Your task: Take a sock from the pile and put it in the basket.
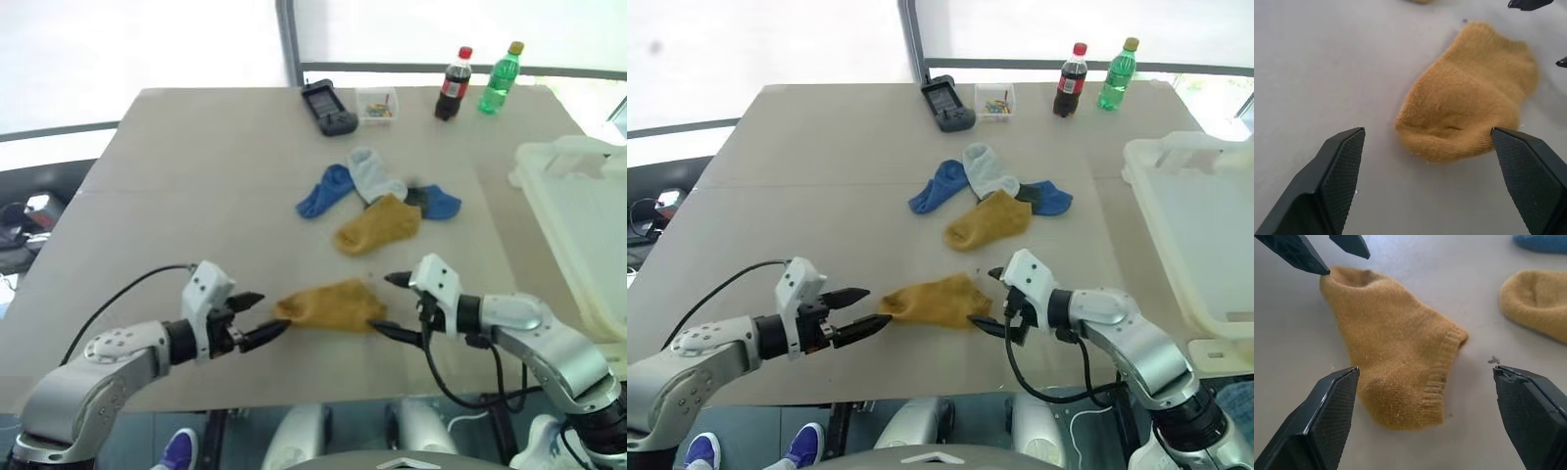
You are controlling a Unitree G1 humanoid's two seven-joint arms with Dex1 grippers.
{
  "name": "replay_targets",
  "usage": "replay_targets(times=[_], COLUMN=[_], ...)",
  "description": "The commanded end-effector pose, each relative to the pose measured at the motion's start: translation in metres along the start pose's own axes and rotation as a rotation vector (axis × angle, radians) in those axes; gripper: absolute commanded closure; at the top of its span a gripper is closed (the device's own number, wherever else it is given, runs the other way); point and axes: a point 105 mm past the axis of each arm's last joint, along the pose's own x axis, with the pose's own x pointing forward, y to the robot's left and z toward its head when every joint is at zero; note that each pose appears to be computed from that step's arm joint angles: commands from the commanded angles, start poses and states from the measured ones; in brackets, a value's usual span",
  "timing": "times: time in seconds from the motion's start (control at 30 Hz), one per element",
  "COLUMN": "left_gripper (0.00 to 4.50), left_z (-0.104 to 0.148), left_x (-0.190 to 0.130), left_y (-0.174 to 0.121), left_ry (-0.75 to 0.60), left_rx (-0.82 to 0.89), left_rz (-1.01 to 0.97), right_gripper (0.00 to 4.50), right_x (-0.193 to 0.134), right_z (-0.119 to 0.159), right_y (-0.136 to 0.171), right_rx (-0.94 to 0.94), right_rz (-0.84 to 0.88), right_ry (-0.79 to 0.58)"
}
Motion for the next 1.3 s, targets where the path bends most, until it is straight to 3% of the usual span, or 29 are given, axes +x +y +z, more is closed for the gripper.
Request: replay_targets(times=[0.03,0.17,0.23,0.37,0.53,0.87,1.3], left_gripper=[0.04,0.00,0.88,2.46,4.45,4.45,4.45], left_z=[-0.002,-0.003,-0.003,-0.004,0.002,0.019,0.024], left_x=[0.008,0.017,0.019,0.019,0.021,0.050,0.076], left_y=[-0.002,-0.004,-0.005,-0.007,-0.015,-0.040,-0.060], left_ry=[0.003,-0.004,-0.006,0.003,-0.005,0.020,0.063], left_rx=[0.013,0.016,0.017,0.027,0.033,0.076,0.112], left_rz=[0.018,0.031,0.032,0.018,-0.038,-0.209,-0.311], right_gripper=[0.26,1.77,2.94,4.49,4.50,4.50,4.50], right_x=[0.003,0.008,0.009,0.007,-0.007,-0.050,-0.070], right_z=[0.001,-0.010,-0.012,-0.014,-0.011,-0.026,-0.038], right_y=[-0.001,-0.001,-0.001,-0.004,-0.013,-0.030,-0.045], right_rx=[-0.048,-0.061,-0.065,-0.065,-0.065,-0.118,-0.133], right_rz=[-0.002,-0.015,-0.021,-0.042,-0.078,-0.107,-0.152], right_ry=[-0.009,0.015,0.016,0.015,0.015,0.114,0.178])
